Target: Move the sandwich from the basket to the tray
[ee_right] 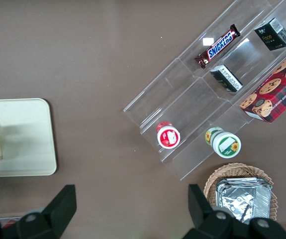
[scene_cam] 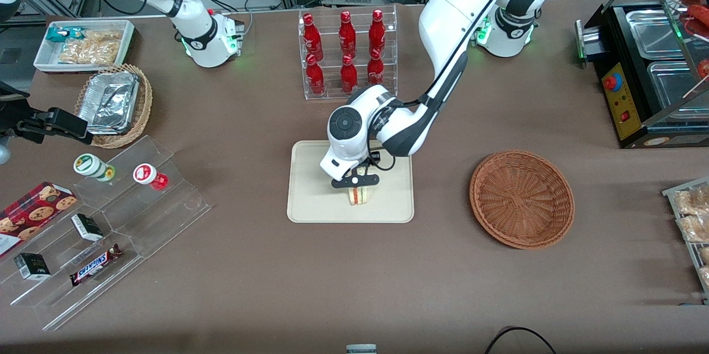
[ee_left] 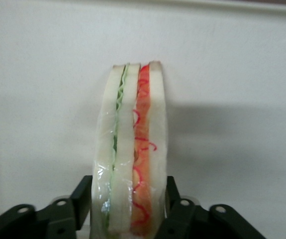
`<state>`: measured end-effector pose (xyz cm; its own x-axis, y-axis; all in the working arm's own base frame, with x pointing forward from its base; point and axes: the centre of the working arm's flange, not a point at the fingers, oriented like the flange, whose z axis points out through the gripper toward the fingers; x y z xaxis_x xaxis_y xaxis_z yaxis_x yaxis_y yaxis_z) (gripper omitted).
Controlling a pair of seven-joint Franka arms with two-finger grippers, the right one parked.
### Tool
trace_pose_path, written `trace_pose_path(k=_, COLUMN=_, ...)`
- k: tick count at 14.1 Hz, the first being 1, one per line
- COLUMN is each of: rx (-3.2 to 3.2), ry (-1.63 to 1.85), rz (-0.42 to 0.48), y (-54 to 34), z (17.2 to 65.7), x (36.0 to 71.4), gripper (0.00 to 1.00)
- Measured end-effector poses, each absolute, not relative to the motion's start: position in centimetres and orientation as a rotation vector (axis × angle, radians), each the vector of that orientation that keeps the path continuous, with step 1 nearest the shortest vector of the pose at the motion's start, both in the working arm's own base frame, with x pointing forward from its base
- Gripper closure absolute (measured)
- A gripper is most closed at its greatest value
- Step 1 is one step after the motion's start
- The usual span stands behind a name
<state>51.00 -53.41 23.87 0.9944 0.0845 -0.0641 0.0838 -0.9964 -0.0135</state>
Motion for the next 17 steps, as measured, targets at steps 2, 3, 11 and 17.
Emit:
trace_pose_path(k=2, rx=-3.143, ry=-0.165, rz=0.025, y=-52.5, z=27.5, x=52.7, gripper=0.07)
trace_pose_path(k=3, rx=-3.133, ry=-0.199, rz=-0.009, y=-51.1, z=29.8, x=53.8, gripper=0.01)
trace_pose_path(k=11, rx=-3.073, ry=-0.211, rz=0.031, y=-29.4, z=42.8, x=59.2, gripper=0.00)
trace_pose_path(k=17, rx=-3.077, ry=-0.199, rz=0.087, y=-15.4, z=50.9, x=54.3, gripper=0.00)
